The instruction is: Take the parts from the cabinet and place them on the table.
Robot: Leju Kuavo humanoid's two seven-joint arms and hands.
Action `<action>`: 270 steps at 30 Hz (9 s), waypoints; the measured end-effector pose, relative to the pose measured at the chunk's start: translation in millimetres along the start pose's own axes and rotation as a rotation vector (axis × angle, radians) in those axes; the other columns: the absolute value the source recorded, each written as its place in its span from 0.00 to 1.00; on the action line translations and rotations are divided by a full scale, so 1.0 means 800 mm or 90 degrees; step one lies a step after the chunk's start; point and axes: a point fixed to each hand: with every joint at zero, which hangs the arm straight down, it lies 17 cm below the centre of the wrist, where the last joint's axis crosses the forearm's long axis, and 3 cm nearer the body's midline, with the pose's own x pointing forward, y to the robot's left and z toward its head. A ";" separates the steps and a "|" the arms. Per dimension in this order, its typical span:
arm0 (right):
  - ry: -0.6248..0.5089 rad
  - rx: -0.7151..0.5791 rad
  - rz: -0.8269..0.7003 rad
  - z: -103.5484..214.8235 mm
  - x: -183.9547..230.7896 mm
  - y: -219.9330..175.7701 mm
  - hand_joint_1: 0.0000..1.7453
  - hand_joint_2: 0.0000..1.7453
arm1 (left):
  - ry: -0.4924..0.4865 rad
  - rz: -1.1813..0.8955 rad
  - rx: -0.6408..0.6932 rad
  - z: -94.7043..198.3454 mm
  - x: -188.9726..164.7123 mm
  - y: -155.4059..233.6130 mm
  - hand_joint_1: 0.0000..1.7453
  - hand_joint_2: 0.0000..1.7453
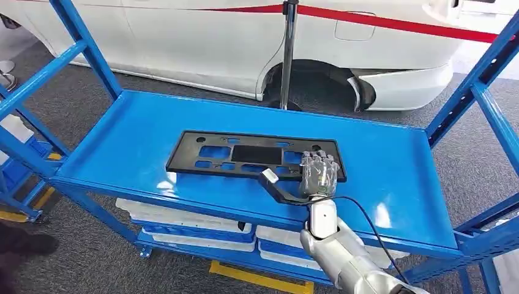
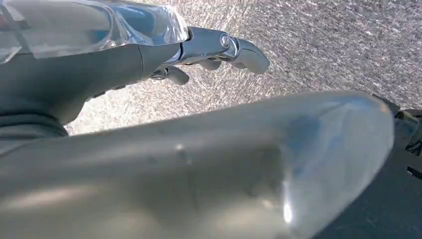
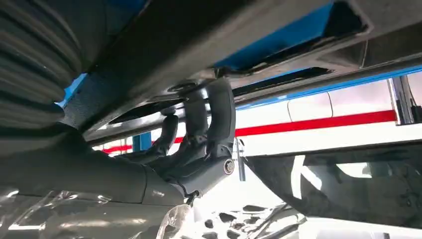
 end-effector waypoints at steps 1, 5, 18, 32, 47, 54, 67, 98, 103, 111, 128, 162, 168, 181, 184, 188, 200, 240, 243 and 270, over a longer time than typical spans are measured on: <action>-0.002 -0.001 0.003 0.000 0.000 0.000 1.00 1.00 | -0.001 -0.001 0.000 0.000 0.000 0.000 0.00 0.00; -0.004 -0.004 0.004 0.002 -0.001 0.000 1.00 1.00 | -0.002 -0.001 0.001 0.000 0.000 0.000 0.00 0.00; -0.054 -0.107 -0.290 -0.016 0.036 -0.078 1.00 1.00 | 0.002 0.016 -0.003 0.000 -0.005 -0.008 0.00 0.00; 0.058 -0.292 -0.553 -0.014 -0.019 -0.217 1.00 1.00 | -0.010 0.047 0.038 -0.002 -0.005 0.003 0.00 0.00; -0.105 -0.632 -0.669 0.128 -0.069 -0.482 1.00 1.00 | -0.411 0.425 0.172 0.047 0.123 0.114 0.00 1.00; -0.175 -0.696 -0.748 0.176 -0.074 -0.534 1.00 1.00 | -0.370 0.473 0.184 0.041 0.124 0.131 0.00 1.00; -0.313 -0.594 -1.138 0.184 -0.066 -0.519 1.00 1.00 | -0.253 0.427 0.146 0.020 0.106 0.091 0.00 1.00; -0.269 -0.490 -1.199 0.186 -0.063 -0.463 1.00 1.00 | -0.162 0.366 0.109 0.008 0.077 0.048 0.00 1.00; -0.258 -0.488 -1.204 0.190 -0.067 -0.454 1.00 1.00 | -0.152 0.362 0.103 0.007 0.073 0.041 0.00 1.00; -0.244 -0.475 -1.222 0.195 -0.071 -0.439 1.00 1.00 | -0.148 0.352 0.096 0.007 0.074 0.034 0.00 1.00; -0.251 -0.503 -1.195 0.201 -0.075 -0.443 1.00 1.00 | -0.137 0.352 0.085 0.006 0.067 0.015 0.00 1.00; -0.222 -0.491 -1.228 0.210 -0.074 -0.418 1.00 1.00 | -0.097 0.337 0.069 0.004 0.048 -0.008 0.00 1.00; -0.219 -0.498 -1.221 0.213 -0.076 -0.416 1.00 1.00 | -0.102 0.337 0.069 0.005 0.054 -0.007 0.00 1.00; -0.204 -0.519 -1.209 0.218 -0.088 -0.413 1.00 1.00 | -0.105 0.330 0.067 0.005 0.055 -0.007 0.00 1.00; -0.204 -0.524 -1.207 0.218 -0.090 -0.414 1.00 1.00 | -0.106 0.326 0.067 0.005 0.055 -0.007 0.00 1.00; -0.194 -0.526 -1.206 0.220 -0.092 -0.410 1.00 1.00 | -0.103 0.327 0.065 0.005 0.053 -0.011 0.00 1.00; -0.182 -0.547 -1.197 0.225 -0.102 -0.408 1.00 1.00 | -0.109 0.333 0.065 0.005 0.053 -0.012 0.00 1.00; -0.153 -0.634 -1.103 0.249 -0.120 -0.419 1.00 1.00 | -0.118 0.325 0.055 0.006 0.052 -0.018 0.00 1.00; -0.149 -0.633 -1.104 0.250 -0.121 -0.417 1.00 1.00 | -0.118 0.331 0.055 0.006 0.053 -0.018 0.00 1.00; -0.124 -0.629 -1.091 0.251 -0.122 -0.414 1.00 1.00 | -0.121 0.327 0.060 0.006 0.058 -0.011 0.00 1.00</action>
